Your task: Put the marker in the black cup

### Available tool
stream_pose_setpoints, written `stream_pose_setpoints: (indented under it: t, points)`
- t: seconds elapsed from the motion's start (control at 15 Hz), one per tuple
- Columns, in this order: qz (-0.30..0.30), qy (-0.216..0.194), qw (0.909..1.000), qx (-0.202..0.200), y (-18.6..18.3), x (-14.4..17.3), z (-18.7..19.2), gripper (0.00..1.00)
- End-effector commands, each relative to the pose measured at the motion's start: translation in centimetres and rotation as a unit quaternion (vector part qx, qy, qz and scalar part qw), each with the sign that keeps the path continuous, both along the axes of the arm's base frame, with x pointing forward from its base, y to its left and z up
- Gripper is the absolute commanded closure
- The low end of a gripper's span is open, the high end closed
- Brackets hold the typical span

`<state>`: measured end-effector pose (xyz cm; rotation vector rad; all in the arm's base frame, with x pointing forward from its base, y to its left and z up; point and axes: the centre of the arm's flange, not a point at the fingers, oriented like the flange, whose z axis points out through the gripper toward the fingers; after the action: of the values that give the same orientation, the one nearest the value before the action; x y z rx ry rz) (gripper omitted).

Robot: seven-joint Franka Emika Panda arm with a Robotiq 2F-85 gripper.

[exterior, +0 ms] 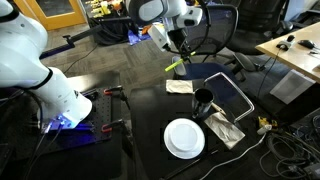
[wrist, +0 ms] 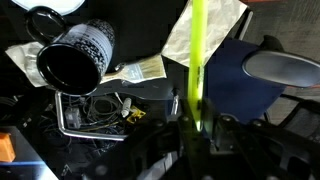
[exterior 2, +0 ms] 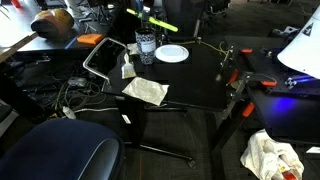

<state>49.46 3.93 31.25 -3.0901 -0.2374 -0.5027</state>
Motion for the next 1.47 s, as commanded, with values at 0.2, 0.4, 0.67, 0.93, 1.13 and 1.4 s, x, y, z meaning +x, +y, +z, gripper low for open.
stream_pose_setpoints:
  t: [0.2, 0.4, 0.67, 0.93, 1.13, 1.4]
  points:
    - [-0.051, -0.068, 0.9964, -0.007, 0.0, 0.7, 0.6, 0.95]
    - [-0.099, -0.111, 0.9887, -0.018, -0.5, 1.2, 0.7, 0.95]
    - [-0.158, -0.145, 0.9759, -0.04, -3.0, 1.8, 1.1, 0.95]
    - [-0.197, -0.171, 0.9637, -0.055, -3.9, 2.4, 1.8, 0.95]
    - [-0.218, -0.191, 0.9544, -0.07, -3.2, 2.4, 2.0, 0.95]
    - [-0.256, -0.222, 0.9364, -0.093, -2.1, 2.1, 1.5, 0.95]
